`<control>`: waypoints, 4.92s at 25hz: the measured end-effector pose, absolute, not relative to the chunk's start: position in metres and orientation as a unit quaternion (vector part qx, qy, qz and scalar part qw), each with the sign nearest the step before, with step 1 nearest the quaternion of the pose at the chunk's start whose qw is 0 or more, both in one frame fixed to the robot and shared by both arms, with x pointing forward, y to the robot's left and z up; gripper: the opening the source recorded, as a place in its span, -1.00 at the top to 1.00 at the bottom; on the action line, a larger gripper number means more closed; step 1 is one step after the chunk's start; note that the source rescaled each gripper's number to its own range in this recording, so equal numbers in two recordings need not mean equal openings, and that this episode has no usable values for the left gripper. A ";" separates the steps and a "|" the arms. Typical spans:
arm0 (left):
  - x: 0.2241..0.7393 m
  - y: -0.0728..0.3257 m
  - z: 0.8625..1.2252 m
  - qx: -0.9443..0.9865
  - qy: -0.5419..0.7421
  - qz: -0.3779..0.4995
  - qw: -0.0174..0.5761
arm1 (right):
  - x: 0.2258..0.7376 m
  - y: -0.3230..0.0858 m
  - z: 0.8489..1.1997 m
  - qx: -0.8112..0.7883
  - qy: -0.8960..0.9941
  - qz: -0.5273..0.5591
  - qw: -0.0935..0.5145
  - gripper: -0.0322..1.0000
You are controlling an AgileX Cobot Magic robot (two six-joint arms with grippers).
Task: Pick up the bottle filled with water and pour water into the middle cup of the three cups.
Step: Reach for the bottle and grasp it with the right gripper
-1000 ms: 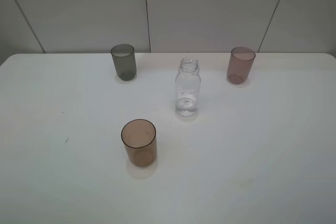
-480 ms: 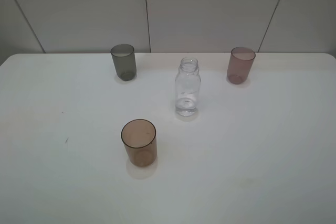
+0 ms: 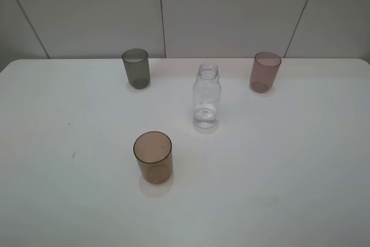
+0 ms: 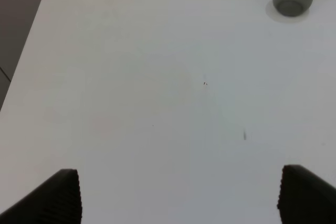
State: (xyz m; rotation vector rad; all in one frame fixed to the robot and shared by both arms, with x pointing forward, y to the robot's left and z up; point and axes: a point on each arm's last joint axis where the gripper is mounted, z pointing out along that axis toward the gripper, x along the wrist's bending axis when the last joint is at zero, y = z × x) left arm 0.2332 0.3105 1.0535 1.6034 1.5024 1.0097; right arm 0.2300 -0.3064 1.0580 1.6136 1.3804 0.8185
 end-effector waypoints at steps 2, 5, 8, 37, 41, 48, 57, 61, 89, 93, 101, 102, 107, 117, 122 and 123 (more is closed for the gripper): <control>0.233 0.310 1.053 0.620 0.581 0.391 0.354 | 0.230 -0.306 1.058 0.644 0.551 0.326 0.420 0.06; 0.233 0.310 1.053 0.620 0.581 0.391 0.354 | 0.230 -0.306 1.058 0.644 0.551 0.326 0.420 0.06; 0.233 0.310 1.053 0.620 0.581 0.391 0.354 | 0.230 -0.306 1.058 0.644 0.551 0.326 0.420 0.06; 0.233 0.310 1.053 0.620 0.581 0.391 0.354 | 0.433 -0.232 1.074 0.569 0.687 0.393 0.223 0.06; 0.233 0.310 1.053 0.620 0.581 0.391 0.354 | 0.438 -0.206 1.050 0.502 0.727 0.405 0.236 0.06; 0.233 0.310 1.053 0.620 0.581 0.391 0.354 | 0.442 -0.196 0.982 0.440 0.757 0.405 0.262 0.06; 0.233 0.310 1.053 0.620 0.581 0.391 0.354 | 0.453 -0.184 0.935 0.376 0.787 0.408 0.268 0.06; 0.233 0.310 1.053 0.620 0.581 0.391 0.354 | 0.459 -0.177 0.920 0.359 0.790 0.424 0.261 0.06; 0.233 0.310 1.053 0.620 0.581 0.391 0.354 | 0.495 -0.154 0.871 0.374 0.728 0.513 0.259 -0.11; 0.233 0.310 1.053 0.620 0.581 0.391 0.354 | 0.495 -0.154 0.871 0.375 0.727 0.513 0.259 -0.11; 0.233 0.310 1.053 0.620 0.581 0.391 0.354 | 0.493 -0.151 0.871 0.377 0.729 0.514 0.251 -0.11; 0.233 0.310 1.053 0.620 0.581 0.391 0.354 | 0.493 -0.151 0.871 0.377 0.729 0.514 0.251 -0.11; 0.233 0.310 1.053 0.620 0.581 0.391 0.354 | 0.493 -0.151 0.871 0.369 0.731 0.514 0.254 -0.13; 0.233 0.310 1.053 0.620 0.581 0.391 0.354 | 0.493 -0.150 0.872 0.355 0.737 0.512 0.264 -0.99; 0.233 0.310 1.053 0.620 0.581 0.391 0.354 | 0.504 -0.145 0.871 0.352 0.732 0.517 0.269 -1.00; 0.233 0.310 1.053 0.620 0.581 0.391 0.354 | 0.506 -0.143 0.869 0.350 0.734 0.517 0.267 -1.00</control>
